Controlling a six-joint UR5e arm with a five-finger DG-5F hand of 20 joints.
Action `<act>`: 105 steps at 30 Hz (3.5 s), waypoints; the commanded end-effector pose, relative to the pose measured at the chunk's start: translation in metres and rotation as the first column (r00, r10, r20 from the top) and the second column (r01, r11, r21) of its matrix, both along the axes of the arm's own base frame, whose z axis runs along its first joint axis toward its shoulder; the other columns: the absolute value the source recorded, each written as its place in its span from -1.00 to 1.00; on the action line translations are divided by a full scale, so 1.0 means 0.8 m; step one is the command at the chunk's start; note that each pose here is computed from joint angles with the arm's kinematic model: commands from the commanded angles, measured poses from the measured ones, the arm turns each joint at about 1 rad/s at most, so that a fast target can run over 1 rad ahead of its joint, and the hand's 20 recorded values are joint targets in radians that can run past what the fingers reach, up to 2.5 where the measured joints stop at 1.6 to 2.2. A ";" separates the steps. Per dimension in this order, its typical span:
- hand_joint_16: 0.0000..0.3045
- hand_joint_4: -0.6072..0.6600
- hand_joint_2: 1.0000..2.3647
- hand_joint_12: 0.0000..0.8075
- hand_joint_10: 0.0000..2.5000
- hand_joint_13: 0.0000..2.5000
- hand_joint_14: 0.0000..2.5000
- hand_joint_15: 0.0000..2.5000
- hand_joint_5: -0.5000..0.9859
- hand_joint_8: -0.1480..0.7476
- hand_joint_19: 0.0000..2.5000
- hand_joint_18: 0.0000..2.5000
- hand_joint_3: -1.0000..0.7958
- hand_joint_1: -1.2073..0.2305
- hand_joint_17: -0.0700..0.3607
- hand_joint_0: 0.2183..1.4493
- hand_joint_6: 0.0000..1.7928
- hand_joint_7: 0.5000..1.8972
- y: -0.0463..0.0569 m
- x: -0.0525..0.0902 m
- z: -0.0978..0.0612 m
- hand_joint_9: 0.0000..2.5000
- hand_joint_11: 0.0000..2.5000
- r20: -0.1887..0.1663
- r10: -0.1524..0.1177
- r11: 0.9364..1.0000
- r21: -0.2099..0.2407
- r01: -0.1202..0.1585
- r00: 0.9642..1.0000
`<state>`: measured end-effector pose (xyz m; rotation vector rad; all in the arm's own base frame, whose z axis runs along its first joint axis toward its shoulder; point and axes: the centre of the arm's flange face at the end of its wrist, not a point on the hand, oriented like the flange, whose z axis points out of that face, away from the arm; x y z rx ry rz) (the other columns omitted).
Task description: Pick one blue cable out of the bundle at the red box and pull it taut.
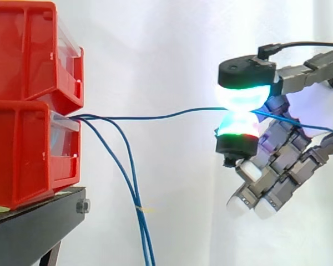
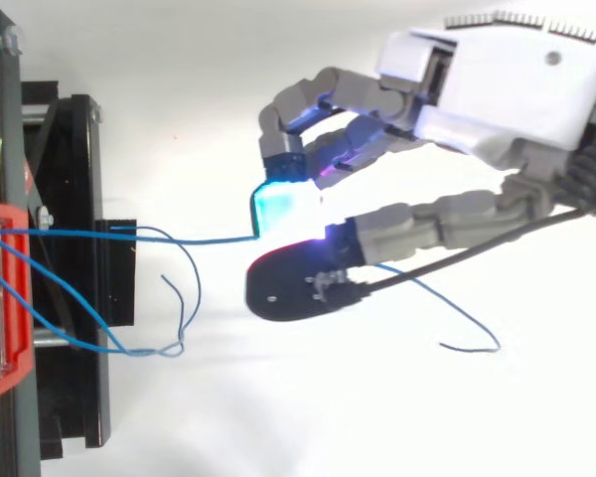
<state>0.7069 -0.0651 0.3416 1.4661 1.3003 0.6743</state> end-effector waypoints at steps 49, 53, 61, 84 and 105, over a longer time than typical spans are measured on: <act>-0.52 0.08 -0.99 0.22 -0.99 -0.54 -1.00 -0.80 -0.49 0.12 -0.79 -0.58 0.11 -0.33 0.10 -0.45 -0.05 0.21 -0.006 0.015 -0.033 -0.20 -0.22 0.194 0.126 0.988 -0.110 -0.106 0.973; -0.51 0.08 -0.99 0.22 -0.99 -0.54 -1.00 -0.80 -0.49 0.12 -0.79 -0.57 0.11 -0.34 0.10 -0.44 -0.05 0.20 -0.006 0.015 -0.031 -0.20 -0.22 0.195 0.126 0.988 -0.111 -0.106 0.973; -0.51 0.07 -0.99 0.22 -0.99 -0.53 -0.99 -0.80 -0.49 0.12 -0.79 -0.57 0.12 -0.34 0.10 -0.44 -0.05 0.20 -0.005 0.015 -0.031 -0.18 -0.21 0.195 0.127 0.988 -0.111 -0.107 0.973; -0.51 0.06 -0.99 0.22 -0.99 -0.53 -1.00 -0.80 -0.49 0.12 -0.79 -0.58 0.12 -0.34 0.10 -0.44 -0.05 0.17 -0.006 0.015 -0.031 -0.18 -0.22 0.195 0.126 0.988 -0.111 -0.106 0.973; -0.51 0.07 -0.99 0.23 -0.99 -0.53 -1.00 -0.80 -0.49 0.13 -0.79 -0.58 0.11 -0.34 0.10 -0.44 -0.05 0.19 -0.005 0.015 -0.033 -0.19 -0.22 0.194 0.127 0.988 -0.110 -0.107 0.973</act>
